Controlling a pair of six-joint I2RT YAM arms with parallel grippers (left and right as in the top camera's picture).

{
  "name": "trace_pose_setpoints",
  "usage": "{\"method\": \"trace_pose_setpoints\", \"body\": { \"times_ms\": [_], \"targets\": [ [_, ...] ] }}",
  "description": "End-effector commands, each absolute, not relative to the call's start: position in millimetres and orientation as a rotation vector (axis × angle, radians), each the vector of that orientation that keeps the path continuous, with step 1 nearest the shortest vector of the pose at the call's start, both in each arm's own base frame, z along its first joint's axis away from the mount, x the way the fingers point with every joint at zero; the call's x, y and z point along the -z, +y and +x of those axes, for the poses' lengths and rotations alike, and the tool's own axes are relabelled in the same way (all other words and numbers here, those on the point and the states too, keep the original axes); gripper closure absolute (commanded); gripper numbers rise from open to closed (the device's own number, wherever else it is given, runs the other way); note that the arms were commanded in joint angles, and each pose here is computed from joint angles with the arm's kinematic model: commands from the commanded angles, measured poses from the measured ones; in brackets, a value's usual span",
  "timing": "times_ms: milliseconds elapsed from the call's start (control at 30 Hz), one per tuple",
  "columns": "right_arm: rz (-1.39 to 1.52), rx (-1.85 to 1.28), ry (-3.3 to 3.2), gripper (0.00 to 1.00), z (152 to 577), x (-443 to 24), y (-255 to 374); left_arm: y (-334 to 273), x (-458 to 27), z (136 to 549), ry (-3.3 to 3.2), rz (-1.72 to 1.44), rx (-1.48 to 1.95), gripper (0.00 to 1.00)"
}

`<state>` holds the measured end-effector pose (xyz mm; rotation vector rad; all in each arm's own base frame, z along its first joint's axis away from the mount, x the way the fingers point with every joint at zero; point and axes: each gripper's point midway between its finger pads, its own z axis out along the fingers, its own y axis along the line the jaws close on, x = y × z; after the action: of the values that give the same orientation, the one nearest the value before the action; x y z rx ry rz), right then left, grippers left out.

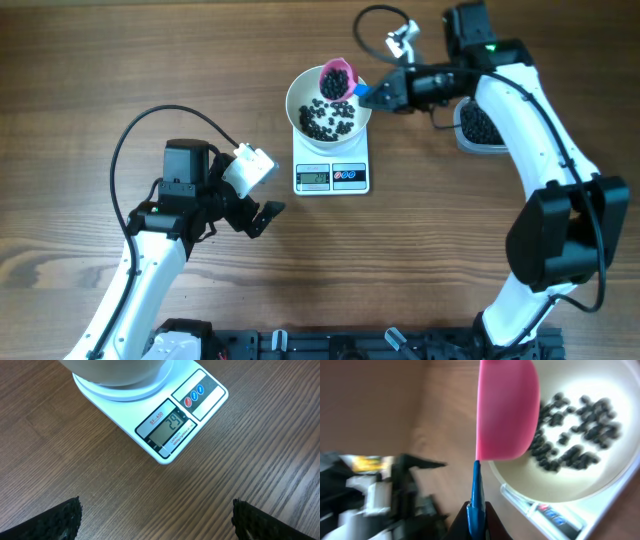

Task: Scoop item into bowl and weigh 150g on scale

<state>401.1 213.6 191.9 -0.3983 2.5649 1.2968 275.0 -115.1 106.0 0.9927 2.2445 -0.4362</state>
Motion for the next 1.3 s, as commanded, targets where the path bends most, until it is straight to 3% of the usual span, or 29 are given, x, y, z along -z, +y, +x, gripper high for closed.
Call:
{"method": "trace_pose_setpoints", "body": {
  "times_ms": [0,467,800,1067,1267],
  "targets": [
    [-0.396,-0.868,2.589,0.96,420,-202,206,-119,-106,271,2.22,1.024,0.453,0.0],
    [-0.676,0.017,2.46,0.96,412,-208,222,-119,-106,271,2.22,1.024,0.453,0.0],
    [-0.794,0.334,2.323,0.96,399,-221,237,-119,-106,271,2.221,1.024,0.453,0.0],
    [-0.828,0.375,2.297,0.96,396,-223,242,-119,-106,271,2.22,1.024,0.453,0.0],
    [-0.855,0.129,2.362,0.96,386,-220,253,-119,-106,271,2.22,1.024,0.453,0.0]
  ]
}}
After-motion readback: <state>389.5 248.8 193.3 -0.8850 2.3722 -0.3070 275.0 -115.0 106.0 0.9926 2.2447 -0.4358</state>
